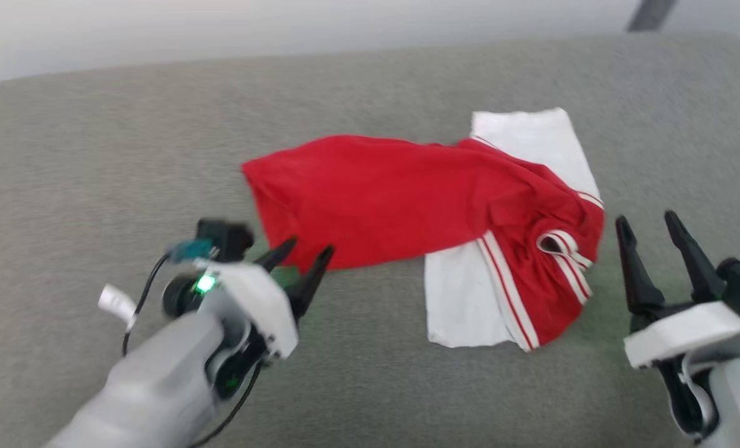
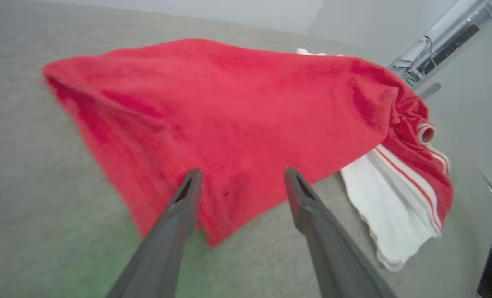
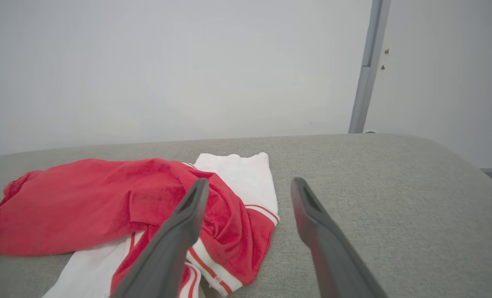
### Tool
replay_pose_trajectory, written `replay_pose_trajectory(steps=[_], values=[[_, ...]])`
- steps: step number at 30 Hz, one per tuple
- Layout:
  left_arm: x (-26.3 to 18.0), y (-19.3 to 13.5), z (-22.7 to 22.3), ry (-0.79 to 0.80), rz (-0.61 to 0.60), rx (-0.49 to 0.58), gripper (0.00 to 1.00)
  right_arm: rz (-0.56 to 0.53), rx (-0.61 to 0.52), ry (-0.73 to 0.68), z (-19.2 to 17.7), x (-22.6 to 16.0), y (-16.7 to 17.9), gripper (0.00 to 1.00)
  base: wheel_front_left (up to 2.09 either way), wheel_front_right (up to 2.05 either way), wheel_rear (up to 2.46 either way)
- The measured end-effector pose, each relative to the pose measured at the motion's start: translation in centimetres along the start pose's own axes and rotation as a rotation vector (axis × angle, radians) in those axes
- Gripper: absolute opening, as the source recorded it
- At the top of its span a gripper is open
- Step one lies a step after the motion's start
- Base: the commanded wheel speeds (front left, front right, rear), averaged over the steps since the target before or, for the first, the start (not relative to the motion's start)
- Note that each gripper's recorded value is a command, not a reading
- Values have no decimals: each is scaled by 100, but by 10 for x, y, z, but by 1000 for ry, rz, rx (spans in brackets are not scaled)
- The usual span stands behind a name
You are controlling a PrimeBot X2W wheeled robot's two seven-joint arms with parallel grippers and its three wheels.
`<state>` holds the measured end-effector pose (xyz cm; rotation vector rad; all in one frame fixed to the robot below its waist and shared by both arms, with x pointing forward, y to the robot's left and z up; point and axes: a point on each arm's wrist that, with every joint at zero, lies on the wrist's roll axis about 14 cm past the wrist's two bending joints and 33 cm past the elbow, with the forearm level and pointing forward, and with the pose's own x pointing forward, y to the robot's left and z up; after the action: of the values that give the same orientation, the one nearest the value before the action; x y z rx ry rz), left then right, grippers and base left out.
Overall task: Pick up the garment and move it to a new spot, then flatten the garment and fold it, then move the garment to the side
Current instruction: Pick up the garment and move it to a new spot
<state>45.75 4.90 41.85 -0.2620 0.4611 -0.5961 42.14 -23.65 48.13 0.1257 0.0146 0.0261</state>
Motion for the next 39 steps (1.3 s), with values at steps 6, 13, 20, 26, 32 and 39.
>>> replay_pose_trajectory(steps=[6, 13, 20, 26, 32, 39], values=[[-62, 50, -17, -74, 218, -137, 100, 34, -10, 4, 0, -6, 8, 100, 0, 0, 0], [-127, 90, -1, -255, 449, -160, 100, 28, -9, -19, 8, -15, 6, 100, 0, 0, 0], [-172, 85, -3, -367, 530, -95, 100, -1, -18, -51, 20, -33, -4, 100, 0, 0, 0], [-190, 69, 16, -460, 538, 42, 100, -34, -24, -98, 35, -41, -14, 100, 0, 0, 0], [-198, 59, 24, -511, 531, 86, 100, -37, -19, -123, 42, -42, -14, 100, 0, 0, 0], [-194, 53, 20, -501, 531, 123, 100, -24, -16, -119, 40, -41, -8, 100, 0, 0, 0]])
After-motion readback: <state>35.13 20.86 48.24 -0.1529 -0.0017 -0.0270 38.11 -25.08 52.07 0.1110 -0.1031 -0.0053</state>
